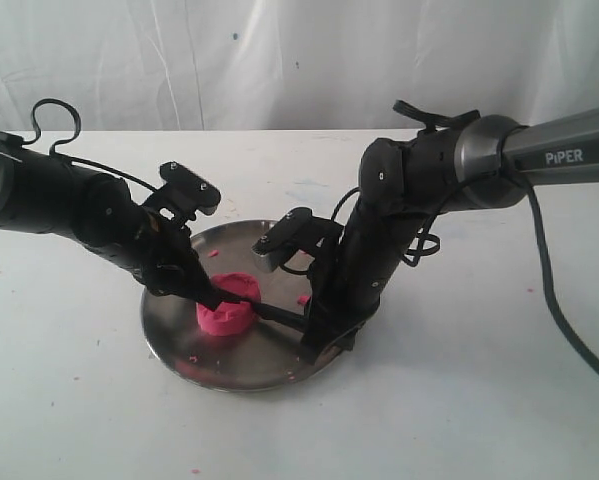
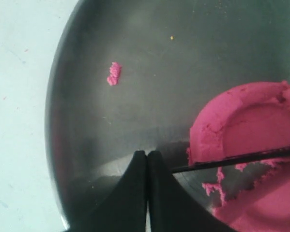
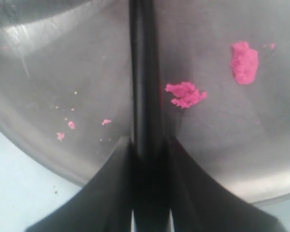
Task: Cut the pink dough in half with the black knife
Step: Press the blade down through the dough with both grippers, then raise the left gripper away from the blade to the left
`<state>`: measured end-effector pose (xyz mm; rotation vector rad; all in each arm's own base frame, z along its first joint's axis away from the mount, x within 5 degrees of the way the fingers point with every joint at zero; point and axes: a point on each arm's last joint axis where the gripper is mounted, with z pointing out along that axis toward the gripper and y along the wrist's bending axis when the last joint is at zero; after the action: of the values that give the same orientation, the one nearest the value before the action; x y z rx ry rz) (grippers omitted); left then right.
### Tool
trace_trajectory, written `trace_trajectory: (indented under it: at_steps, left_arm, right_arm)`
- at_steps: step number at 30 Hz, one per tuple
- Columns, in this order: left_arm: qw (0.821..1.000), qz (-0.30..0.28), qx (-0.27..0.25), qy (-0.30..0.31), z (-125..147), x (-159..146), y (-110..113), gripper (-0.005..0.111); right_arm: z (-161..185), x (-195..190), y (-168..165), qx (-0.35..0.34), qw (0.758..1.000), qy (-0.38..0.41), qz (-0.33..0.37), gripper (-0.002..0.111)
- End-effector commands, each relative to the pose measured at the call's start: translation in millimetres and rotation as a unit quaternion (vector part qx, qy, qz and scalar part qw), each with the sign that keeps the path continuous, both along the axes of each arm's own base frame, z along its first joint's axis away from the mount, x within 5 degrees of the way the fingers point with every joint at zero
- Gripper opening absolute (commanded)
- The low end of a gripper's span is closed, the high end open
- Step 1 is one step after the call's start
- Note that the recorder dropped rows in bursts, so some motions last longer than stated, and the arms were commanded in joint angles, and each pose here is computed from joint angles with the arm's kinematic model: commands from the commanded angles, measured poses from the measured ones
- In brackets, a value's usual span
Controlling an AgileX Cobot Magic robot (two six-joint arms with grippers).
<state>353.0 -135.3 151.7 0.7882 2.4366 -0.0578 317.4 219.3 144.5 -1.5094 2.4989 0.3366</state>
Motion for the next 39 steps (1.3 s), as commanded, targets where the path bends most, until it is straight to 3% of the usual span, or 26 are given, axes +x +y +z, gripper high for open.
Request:
trace_trajectory:
  at_steps: [1,11,27,39]
  left_arm:
    - [1.0,0.003,-0.001,0.006,-0.9,-0.2,0.3,0.0]
    - [1.0,0.005,-0.002,0.0,-10.1,-6.2,3.0,0.0]
    - [0.999,0.0,0.016,0.041,-35.0,-7.7,3.4,0.0]
    - [0.998,-0.01,-0.014,-0.054,51.2,-18.9,7.3,0.0]
  right_arm:
    - [-1.9,0.9,0.6,0.002,1.0,0.005,-0.005,0.0]
    - [-12.3,1.0,1.2,-0.003,1.0,0.018,-0.007,0.0]
    - [-12.4,0.4,1.0,-0.004,1.0,0.022,-0.006,0.0]
    - [-12.4,0.3,1.0,-0.005,1.0,0.023,-0.006,0.0]
